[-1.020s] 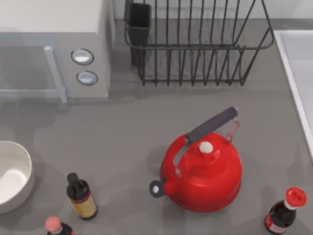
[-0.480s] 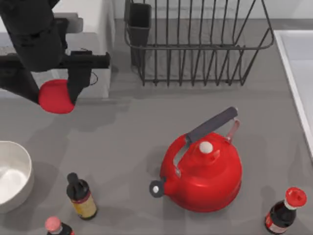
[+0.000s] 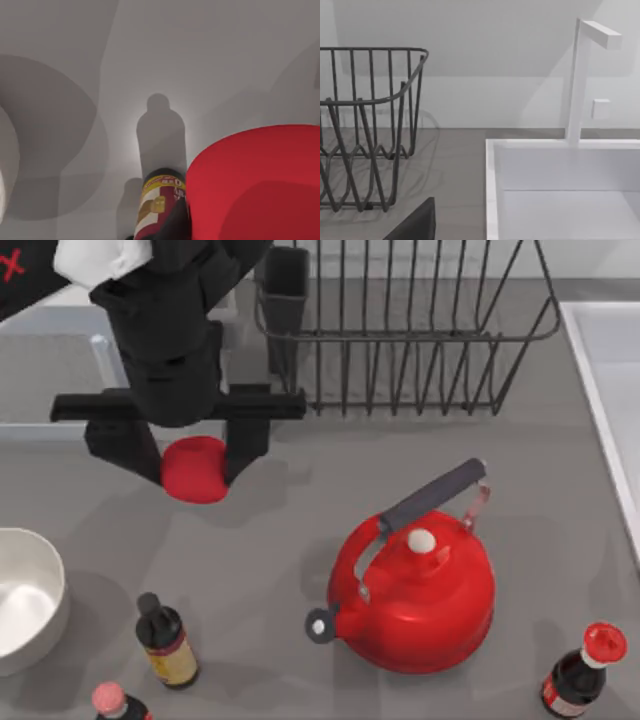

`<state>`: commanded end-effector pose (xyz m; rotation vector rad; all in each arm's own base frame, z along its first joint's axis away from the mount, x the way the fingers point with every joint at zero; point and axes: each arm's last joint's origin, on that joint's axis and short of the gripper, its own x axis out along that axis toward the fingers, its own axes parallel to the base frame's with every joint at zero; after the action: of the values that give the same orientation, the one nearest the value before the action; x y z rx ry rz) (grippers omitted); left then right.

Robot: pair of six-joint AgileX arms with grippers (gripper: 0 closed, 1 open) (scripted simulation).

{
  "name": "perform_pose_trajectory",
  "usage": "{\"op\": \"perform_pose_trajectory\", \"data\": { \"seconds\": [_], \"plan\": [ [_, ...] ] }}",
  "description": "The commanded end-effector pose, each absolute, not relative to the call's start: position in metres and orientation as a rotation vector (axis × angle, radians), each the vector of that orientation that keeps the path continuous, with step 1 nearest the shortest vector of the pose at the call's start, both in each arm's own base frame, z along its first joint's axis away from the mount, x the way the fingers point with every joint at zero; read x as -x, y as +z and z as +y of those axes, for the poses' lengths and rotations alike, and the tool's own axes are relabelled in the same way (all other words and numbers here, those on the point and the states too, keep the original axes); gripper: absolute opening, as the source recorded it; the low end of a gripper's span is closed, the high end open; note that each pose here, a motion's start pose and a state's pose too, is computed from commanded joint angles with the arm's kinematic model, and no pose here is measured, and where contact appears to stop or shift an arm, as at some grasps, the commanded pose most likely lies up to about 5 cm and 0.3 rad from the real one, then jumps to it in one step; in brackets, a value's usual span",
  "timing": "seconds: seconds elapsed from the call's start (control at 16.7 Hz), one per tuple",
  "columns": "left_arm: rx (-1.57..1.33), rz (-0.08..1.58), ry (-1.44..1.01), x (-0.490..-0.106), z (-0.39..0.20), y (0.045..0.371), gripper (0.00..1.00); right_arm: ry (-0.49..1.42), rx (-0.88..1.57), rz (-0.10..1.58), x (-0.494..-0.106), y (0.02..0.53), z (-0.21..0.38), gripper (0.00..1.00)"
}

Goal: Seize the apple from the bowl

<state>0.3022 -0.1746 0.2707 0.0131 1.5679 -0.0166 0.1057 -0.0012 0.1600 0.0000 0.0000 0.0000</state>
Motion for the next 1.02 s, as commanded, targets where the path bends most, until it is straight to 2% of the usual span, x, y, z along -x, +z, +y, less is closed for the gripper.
{"op": "perform_pose_trajectory", "data": {
  "seconds": [0.18,0.66,0.96,1.02],
  "plan": [
    [-0.016,1.573,-0.015,-0.303,-0.175,0.259,0.0,0.0,0.0,0.0,-0.106,0.16,-0.001,1.0],
    [-0.013,1.566,-0.018,-0.303,-0.177,0.166,0.0,0.0,0.0,0.0,-0.106,0.16,-0.001,1.0],
    [-0.016,1.571,-0.016,-0.302,-0.176,0.159,0.0,0.0,0.0,0.0,-0.106,0.16,-0.001,1.0],
    [-0.016,1.571,-0.016,-0.302,-0.176,0.159,0.08,0.0,0.0,0.0,-0.106,0.16,-0.001,1.0]
  ]
}}
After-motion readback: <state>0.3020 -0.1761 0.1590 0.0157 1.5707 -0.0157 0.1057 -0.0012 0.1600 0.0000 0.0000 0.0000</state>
